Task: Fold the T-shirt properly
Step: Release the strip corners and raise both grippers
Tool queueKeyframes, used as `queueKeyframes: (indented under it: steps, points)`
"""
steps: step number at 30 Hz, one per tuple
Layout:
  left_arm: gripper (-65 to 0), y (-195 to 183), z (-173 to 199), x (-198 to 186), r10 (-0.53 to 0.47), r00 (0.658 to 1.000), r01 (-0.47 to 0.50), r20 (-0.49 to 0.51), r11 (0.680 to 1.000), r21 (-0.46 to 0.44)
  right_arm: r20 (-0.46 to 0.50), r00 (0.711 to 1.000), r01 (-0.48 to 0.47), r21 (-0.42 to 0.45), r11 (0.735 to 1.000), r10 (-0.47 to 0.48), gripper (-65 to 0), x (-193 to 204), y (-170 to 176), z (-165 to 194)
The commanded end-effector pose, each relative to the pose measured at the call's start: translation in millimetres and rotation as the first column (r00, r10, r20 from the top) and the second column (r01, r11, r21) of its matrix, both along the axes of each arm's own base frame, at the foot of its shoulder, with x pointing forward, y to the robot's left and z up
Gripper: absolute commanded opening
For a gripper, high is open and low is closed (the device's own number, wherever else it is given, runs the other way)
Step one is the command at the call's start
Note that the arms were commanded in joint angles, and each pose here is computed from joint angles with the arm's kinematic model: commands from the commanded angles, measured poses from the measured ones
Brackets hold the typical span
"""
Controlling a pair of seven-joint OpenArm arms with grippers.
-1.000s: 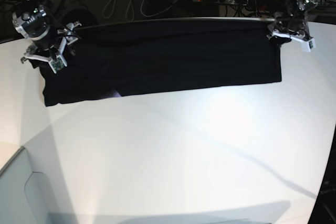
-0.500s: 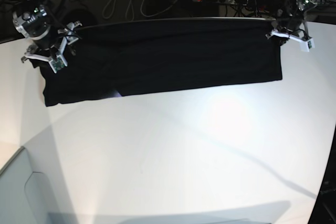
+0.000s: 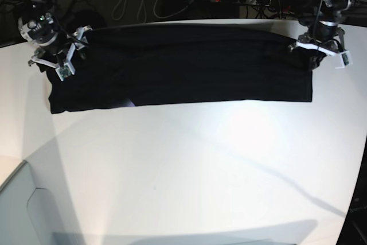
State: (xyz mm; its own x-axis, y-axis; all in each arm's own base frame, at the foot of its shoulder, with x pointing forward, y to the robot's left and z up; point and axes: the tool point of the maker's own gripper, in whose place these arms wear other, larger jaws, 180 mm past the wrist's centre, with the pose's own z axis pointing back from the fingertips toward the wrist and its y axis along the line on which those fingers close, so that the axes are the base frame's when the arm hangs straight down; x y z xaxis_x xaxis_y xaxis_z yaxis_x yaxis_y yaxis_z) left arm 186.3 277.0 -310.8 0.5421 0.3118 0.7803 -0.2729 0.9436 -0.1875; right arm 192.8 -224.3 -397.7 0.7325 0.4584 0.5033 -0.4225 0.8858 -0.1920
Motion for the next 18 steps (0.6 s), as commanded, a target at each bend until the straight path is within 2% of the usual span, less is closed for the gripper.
queueKeyframes:
  steps: [1, 4, 10, 18]
  points:
    - [-65.0, 0, 11, 5, -0.004, 0.999, 0.004, 0.042, 1.000, 0.013, 0.040, 0.999, -0.023, -0.002, 1.000, 0.023, -21.5, 9, -2, 9]
    - [-65.0, 1, 11, 6, -0.004, 0.999, 0.003, 0.044, 1.000, 0.012, 0.061, 0.997, 0.048, -0.032, 0.998, -0.046, -21.5, 8, -28, 17]
    - [-65.0, 2, 12, 6, -0.008, 0.999, 0.007, 0.042, 1.000, 0.019, 0.104, 0.988, 0.125, -0.064, 0.990, -0.118, -21.5, 11, -56, 32]
    - [-65.0, 1, 13, 7, -0.006, 0.999, 0.005, 0.048, 1.000, 0.015, 0.098, 0.987, 0.134, -0.062, 0.989, -0.128, -21.6, 7, -57, 30]
